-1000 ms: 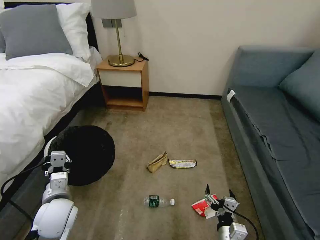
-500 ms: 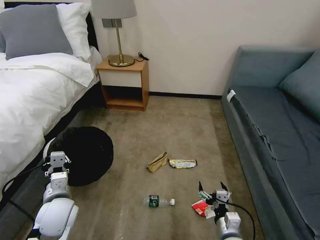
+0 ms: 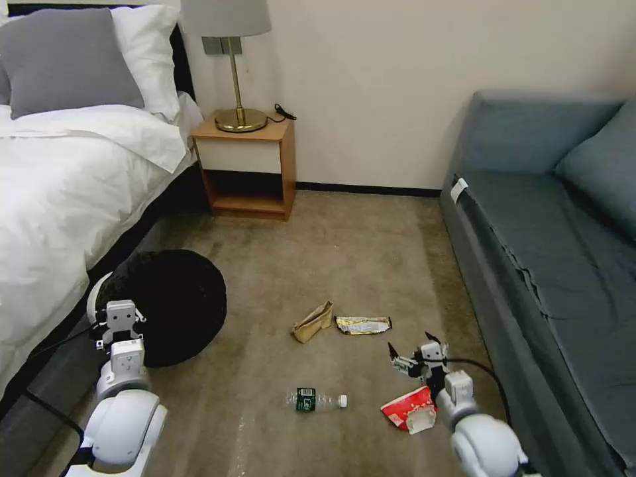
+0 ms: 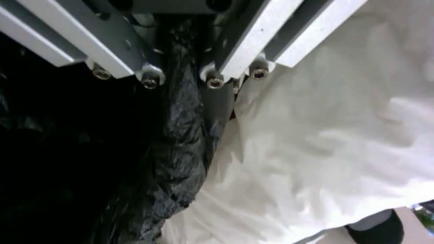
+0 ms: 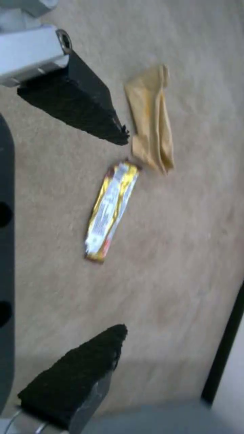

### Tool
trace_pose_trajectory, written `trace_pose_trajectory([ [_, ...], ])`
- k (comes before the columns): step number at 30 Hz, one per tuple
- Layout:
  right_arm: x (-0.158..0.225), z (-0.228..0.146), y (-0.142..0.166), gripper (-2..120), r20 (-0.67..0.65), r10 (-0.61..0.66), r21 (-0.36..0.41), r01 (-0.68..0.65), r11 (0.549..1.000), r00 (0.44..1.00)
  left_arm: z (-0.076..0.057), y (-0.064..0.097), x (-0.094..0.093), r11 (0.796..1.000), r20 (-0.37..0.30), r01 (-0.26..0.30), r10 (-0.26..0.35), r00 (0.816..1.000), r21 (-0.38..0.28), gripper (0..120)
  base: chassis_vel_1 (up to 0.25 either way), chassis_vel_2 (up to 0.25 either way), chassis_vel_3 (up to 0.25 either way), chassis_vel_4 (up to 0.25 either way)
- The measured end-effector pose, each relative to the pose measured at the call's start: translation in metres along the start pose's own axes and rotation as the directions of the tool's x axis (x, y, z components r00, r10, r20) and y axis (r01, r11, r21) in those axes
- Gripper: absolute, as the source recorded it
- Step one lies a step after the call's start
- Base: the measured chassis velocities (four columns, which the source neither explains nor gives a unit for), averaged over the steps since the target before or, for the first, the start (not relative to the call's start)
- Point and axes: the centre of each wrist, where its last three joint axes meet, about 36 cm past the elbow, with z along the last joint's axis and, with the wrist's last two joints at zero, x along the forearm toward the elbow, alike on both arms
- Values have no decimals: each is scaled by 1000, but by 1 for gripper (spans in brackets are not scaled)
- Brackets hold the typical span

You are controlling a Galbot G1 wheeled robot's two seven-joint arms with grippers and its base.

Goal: Pick up the trash bin, then pick up the garbage on the floor and place it into the trash bin.

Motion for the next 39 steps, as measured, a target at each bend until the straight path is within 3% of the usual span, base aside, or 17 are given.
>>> trace_pose_trajectory([
  [7, -39, -25, -5, 100, 5, -179, -56, 179, 982, 984, -8, -3, 7, 1000, -27, -10, 10, 1000, 19, 2, 0, 0, 0, 0],
  [11, -54, -34, 5, 100, 2, -288, -26, 288, 957, 958, -8, -4, 9, 1000, -39, -14, 15, 999, 25, 2, 0, 0, 0, 0],
  [18, -66, -34, 48, 100, -61, -491, 28, 494, 869, 869, -7, -9, 12, 999, -59, -7, 10, 998, 50, 2, 0, 0, 0, 0],
  [22, -73, -36, 66, 100, -76, -554, 50, 558, 828, 829, -8, -14, 14, 997, -68, 1, 4, 998, 71, 2, 0, 0, 0, 0],
  [31, -89, -30, 74, 100, -122, -598, 87, 609, 788, 792, -7, -20, 19, 997, -81, -3, 9, 997, 79, 2, 0, 0, 0, 0],
  [39, -111, 3, 101, 100, -204, -626, 162, 656, 737, 753, -3, -22, 21, 999, -64, -2, 5, 998, 54, 2, 0, 0, 0, 0],
])
